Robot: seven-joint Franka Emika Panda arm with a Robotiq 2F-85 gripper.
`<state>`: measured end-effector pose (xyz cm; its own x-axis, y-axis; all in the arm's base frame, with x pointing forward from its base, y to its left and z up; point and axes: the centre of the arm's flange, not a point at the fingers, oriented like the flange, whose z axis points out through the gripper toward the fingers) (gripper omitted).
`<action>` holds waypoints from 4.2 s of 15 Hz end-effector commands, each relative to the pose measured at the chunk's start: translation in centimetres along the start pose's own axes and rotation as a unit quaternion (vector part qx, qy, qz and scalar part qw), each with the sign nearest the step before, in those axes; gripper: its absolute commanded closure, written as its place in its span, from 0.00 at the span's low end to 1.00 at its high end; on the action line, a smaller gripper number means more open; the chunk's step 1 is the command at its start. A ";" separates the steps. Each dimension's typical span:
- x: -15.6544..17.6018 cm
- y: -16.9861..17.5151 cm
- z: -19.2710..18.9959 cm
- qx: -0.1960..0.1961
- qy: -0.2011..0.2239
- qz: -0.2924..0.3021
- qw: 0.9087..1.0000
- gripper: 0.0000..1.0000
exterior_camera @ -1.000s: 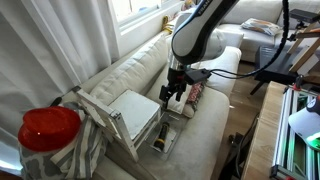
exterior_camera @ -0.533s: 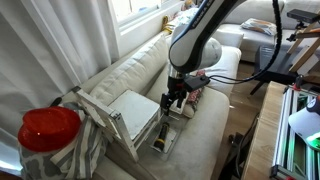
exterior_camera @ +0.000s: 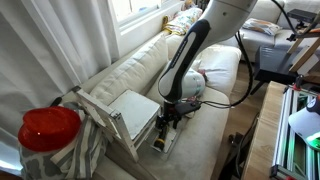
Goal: Remove the black torch from the fridge vegetable box and put it on the pillow, then put the vegetable box on the chair
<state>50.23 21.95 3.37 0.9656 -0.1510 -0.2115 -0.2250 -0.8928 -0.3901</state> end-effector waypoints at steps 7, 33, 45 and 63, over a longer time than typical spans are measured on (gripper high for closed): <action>3.2 1.6 3.3 0.024 0.041 0.050 0.998 0.00; 9.7 8.8 15.9 0.041 0.065 0.320 0.944 0.47; 9.3 10.5 17.8 0.070 0.126 0.378 0.915 0.43; 9.6 9.5 20.7 -0.017 0.118 0.329 0.937 0.28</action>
<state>53.85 19.78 -17.40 0.6124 -0.7641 -0.2025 -0.7861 -0.5616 -0.2583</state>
